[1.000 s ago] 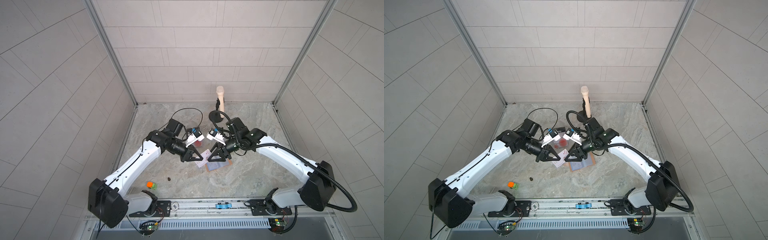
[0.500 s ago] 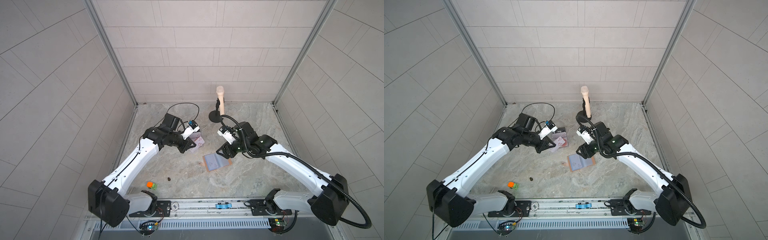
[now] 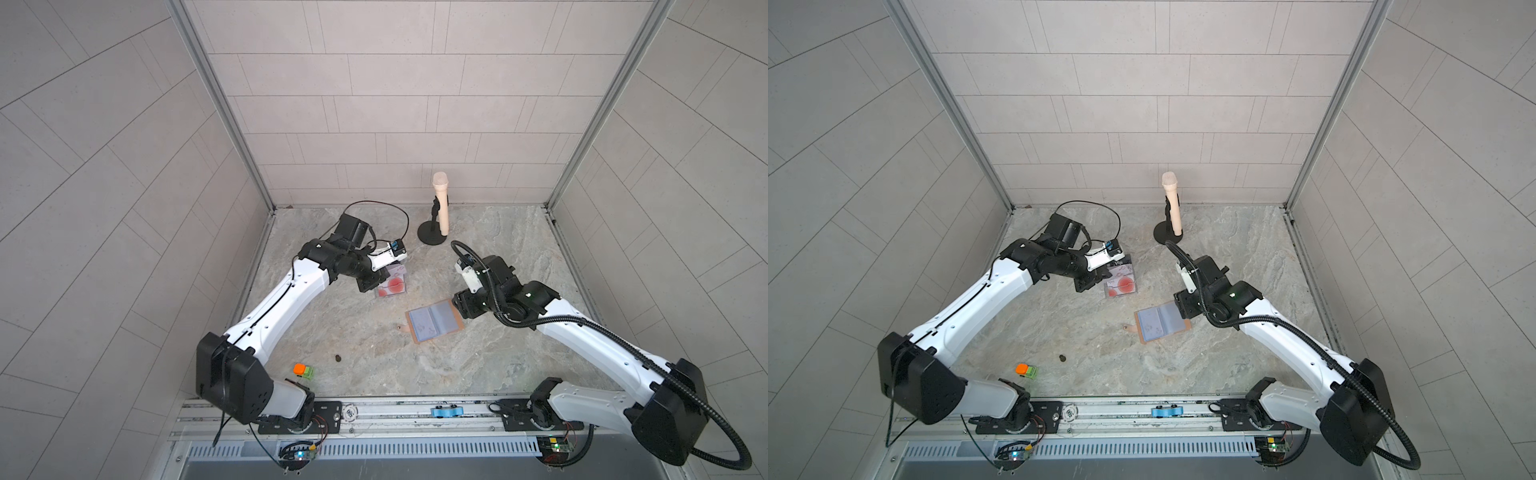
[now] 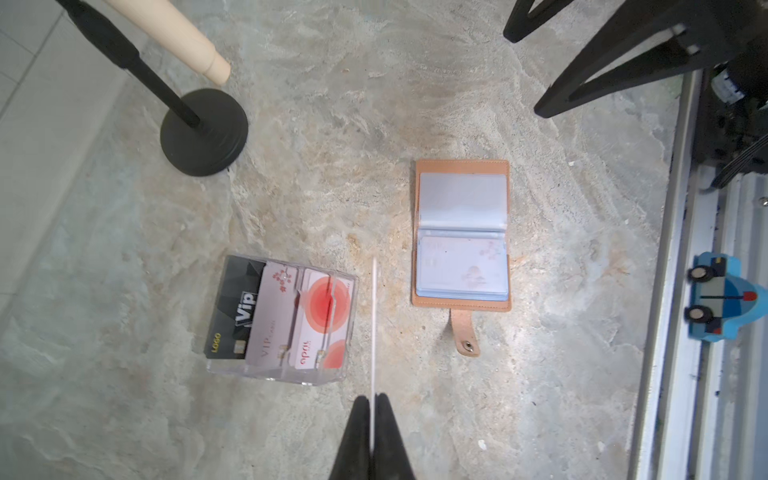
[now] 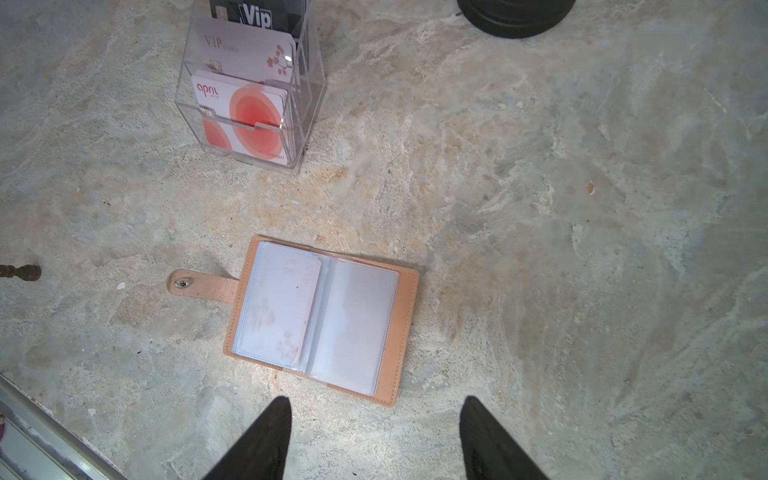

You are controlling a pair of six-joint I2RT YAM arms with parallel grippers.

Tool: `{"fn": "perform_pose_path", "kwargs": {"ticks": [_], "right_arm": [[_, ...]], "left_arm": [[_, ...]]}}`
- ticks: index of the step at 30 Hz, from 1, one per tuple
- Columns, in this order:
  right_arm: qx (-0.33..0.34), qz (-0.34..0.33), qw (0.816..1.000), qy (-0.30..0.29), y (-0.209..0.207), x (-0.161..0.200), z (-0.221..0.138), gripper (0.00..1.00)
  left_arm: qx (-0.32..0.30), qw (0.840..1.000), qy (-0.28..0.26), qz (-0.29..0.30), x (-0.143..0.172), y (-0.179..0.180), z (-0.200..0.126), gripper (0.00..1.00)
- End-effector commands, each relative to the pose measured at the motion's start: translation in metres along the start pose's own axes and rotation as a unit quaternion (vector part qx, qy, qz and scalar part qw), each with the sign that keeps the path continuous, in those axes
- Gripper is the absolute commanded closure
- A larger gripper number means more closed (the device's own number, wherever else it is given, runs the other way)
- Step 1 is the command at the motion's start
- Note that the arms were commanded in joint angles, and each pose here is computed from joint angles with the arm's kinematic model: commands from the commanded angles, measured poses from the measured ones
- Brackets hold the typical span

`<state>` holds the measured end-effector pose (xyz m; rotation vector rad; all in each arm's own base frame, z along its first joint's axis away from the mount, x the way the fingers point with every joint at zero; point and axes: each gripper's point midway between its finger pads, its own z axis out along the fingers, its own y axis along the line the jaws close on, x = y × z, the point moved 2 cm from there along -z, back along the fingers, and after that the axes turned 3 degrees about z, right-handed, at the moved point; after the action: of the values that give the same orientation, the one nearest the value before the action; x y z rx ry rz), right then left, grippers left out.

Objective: Take the credit cards out of the card holder
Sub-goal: Place the credit card in the storage box.

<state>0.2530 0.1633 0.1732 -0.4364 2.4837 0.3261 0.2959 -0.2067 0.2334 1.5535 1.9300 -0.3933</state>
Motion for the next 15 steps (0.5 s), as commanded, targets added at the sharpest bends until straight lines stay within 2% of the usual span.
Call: {"fn": "perform_pose_path", "kwargs": {"ticks": [1, 7, 15], "right_arm": [[0.008, 0.015, 1.000, -0.012, -0.004, 0.002, -0.006, 0.33], [0.016, 0.018, 0.999, -0.023, -0.009, 0.007, -0.014, 0.33], [0.023, 0.018, 0.999, -0.031, -0.012, 0.011, -0.017, 0.33]], "left_arm": [[0.019, 0.999, 0.014, 0.040, 0.001, 0.013, 0.009, 1.00], [0.044, 0.995, 0.073, 0.054, 0.018, 0.034, 0.042, 1.00], [0.050, 0.992, 0.100, 0.057, 0.032, 0.057, 0.070, 1.00]]}}
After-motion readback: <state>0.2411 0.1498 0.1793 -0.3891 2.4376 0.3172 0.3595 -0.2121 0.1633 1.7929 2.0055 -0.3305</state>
